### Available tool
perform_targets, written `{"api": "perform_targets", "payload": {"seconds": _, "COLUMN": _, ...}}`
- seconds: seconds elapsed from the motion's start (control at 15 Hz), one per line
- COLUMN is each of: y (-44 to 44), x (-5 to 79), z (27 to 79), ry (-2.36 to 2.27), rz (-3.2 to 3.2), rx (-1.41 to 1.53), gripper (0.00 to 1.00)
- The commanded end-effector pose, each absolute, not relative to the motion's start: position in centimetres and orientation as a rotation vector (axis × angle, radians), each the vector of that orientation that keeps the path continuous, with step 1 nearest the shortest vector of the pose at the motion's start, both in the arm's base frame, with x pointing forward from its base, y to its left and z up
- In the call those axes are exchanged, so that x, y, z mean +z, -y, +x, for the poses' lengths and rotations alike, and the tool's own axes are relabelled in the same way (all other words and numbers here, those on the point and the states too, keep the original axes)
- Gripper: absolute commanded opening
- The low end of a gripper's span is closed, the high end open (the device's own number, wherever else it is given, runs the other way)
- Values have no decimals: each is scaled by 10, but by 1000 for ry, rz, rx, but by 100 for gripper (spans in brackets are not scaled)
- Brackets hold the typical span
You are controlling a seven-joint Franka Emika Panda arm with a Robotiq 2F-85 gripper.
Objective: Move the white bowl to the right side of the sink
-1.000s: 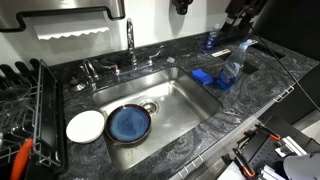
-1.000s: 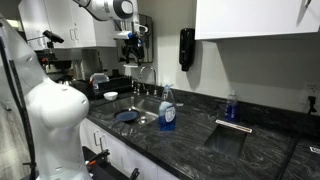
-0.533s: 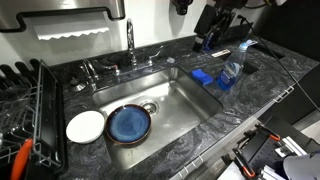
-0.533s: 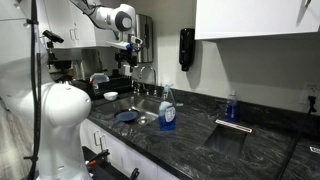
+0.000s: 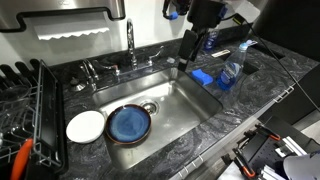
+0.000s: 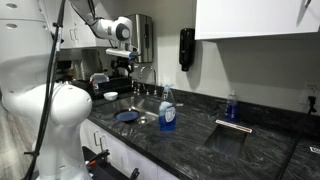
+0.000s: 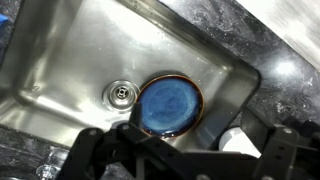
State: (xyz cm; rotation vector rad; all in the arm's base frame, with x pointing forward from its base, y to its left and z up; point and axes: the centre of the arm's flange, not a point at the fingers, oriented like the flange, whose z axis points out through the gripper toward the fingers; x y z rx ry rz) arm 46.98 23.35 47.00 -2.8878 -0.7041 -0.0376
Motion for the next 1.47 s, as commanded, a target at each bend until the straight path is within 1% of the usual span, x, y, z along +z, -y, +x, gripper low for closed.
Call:
{"api": "perform_targets", "payload": {"seconds": 0.0, "y": -236, "x": 435, "z": 482, "ry": 895, "rz": -2880, "rx": -64, "gripper": 100}}
{"api": "perform_targets", "payload": {"seconds": 0.27, "y": -236, "x": 407, "z": 492, "ry": 894, "rz": -2876, "rx": -59, "gripper": 100}}
{"api": "perform_targets", "payload": {"seconds": 0.53, "y": -240, "x": 391, "z": 499, "ry": 820, "rz": -2932, "rx": 23, "gripper": 100}}
{"api": "perform_targets", "payload": {"seconds": 0.67, "y": -237, "x": 395, "z": 492, "ry": 826, "rz": -2916, "rx": 22, "gripper": 100}}
{"api": "perform_targets", "payload": {"seconds": 1.13, "y": -237, "x": 395, "z": 492, "ry": 826, "rz": -2915, "rx": 24, "gripper": 100}}
{"api": "perform_targets", "payload": {"seconds": 1.4, "y": -269, "x": 381, "z": 510, "ry": 522, "rz": -2890, "rx": 104, "gripper": 100}}
